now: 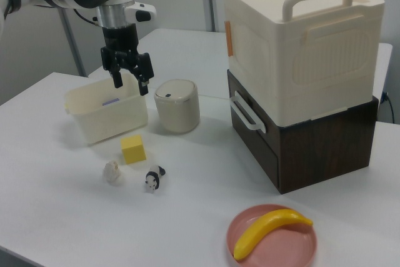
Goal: Open the trash can
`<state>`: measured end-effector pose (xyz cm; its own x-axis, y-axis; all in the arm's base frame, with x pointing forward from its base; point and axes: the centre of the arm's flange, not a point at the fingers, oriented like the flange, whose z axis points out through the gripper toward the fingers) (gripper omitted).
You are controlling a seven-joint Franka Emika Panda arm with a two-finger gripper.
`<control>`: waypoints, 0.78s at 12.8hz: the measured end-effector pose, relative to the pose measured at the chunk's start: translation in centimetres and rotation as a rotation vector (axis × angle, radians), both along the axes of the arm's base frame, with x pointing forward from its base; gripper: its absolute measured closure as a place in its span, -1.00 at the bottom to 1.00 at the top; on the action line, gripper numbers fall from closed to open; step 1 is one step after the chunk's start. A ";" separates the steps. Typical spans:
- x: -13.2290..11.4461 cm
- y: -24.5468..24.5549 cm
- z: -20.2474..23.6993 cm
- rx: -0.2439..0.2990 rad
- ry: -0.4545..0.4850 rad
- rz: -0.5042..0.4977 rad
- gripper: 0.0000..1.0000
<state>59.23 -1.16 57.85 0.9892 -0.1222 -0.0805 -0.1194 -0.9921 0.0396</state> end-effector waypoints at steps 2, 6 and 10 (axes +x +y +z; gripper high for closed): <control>0.0 0.0 0.0 0.000 0.000 0.000 -1.00; 0.0 0.0 -0.2 0.001 0.004 0.013 -1.00; 0.0 0.4 -2.9 0.005 0.033 0.050 -1.00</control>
<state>59.25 -0.81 54.90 0.9909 -0.0725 -0.1136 -0.0686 -0.9969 0.0378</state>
